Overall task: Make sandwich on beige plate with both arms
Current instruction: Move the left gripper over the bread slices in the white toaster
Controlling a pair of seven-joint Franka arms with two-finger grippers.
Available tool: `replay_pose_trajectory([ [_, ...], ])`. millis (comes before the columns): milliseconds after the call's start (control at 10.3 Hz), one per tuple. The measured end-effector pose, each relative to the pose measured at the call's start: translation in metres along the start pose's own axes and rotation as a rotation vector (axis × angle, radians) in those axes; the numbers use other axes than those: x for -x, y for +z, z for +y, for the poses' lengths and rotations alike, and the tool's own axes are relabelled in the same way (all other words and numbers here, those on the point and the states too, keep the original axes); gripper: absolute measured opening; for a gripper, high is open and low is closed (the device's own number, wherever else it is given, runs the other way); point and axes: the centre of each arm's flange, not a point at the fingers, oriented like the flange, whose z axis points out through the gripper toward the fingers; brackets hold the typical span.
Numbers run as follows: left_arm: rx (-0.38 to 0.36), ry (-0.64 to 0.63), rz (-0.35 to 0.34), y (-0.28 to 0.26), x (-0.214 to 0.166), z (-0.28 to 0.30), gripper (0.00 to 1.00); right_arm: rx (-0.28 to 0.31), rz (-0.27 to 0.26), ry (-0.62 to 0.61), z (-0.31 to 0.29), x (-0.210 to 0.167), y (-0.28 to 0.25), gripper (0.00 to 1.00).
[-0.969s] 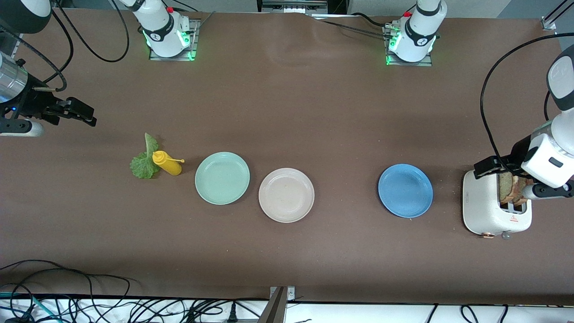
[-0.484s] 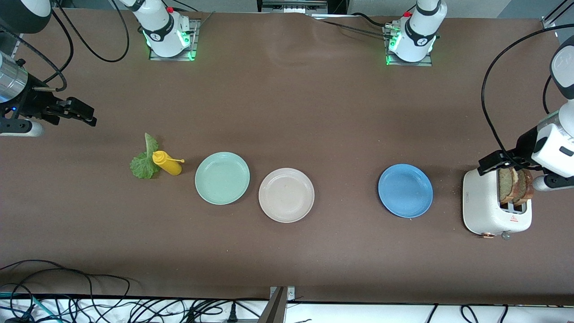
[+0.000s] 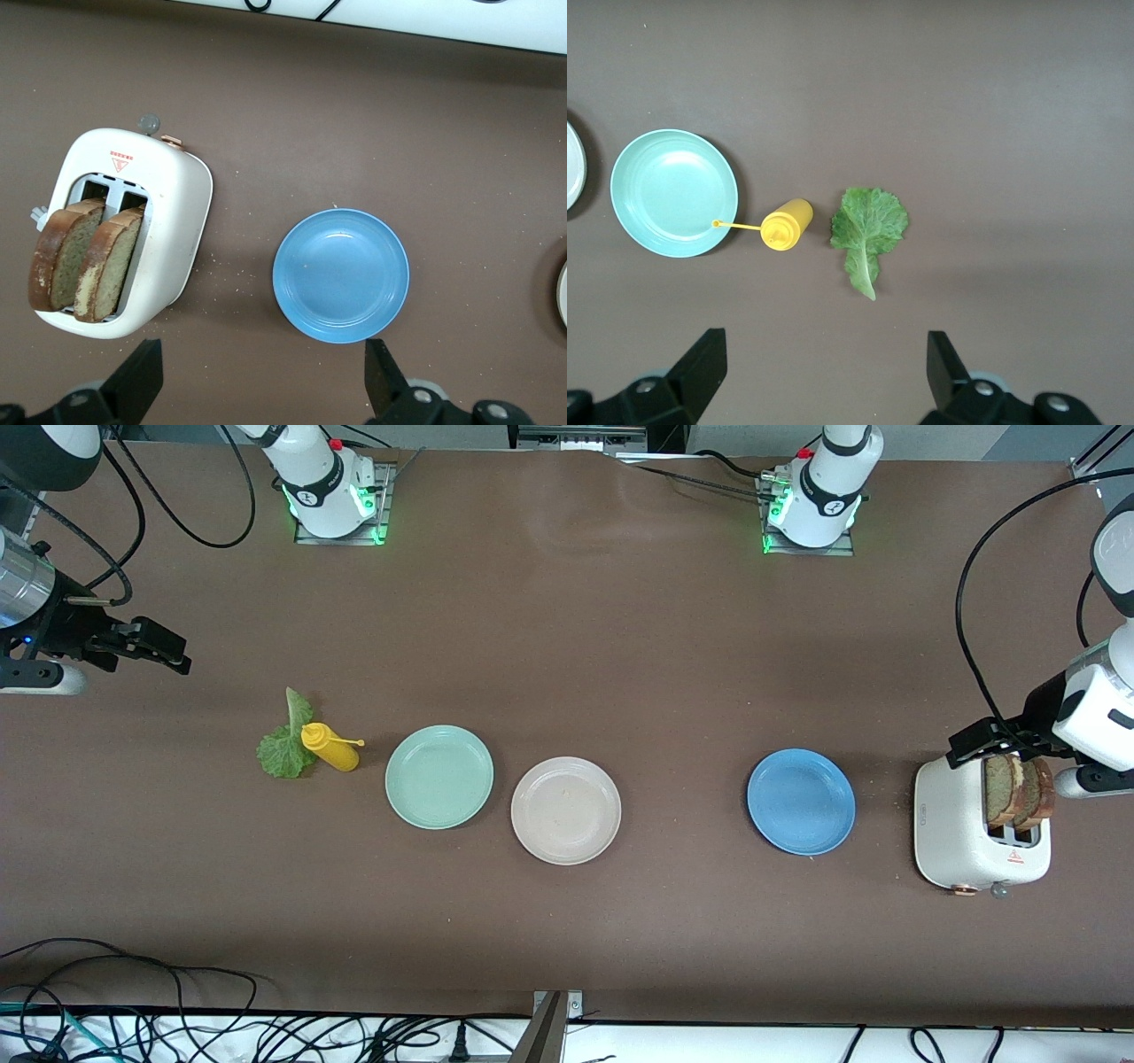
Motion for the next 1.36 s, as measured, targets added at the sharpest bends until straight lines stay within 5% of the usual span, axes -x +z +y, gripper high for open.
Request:
replay_pose_trajectory([
  [1356, 0.001, -0.007, -0.075, 0.014, 0.012, 0.030, 1.00, 0.000, 0.000, 0.000, 0.000, 0.000, 0.000, 1.00],
])
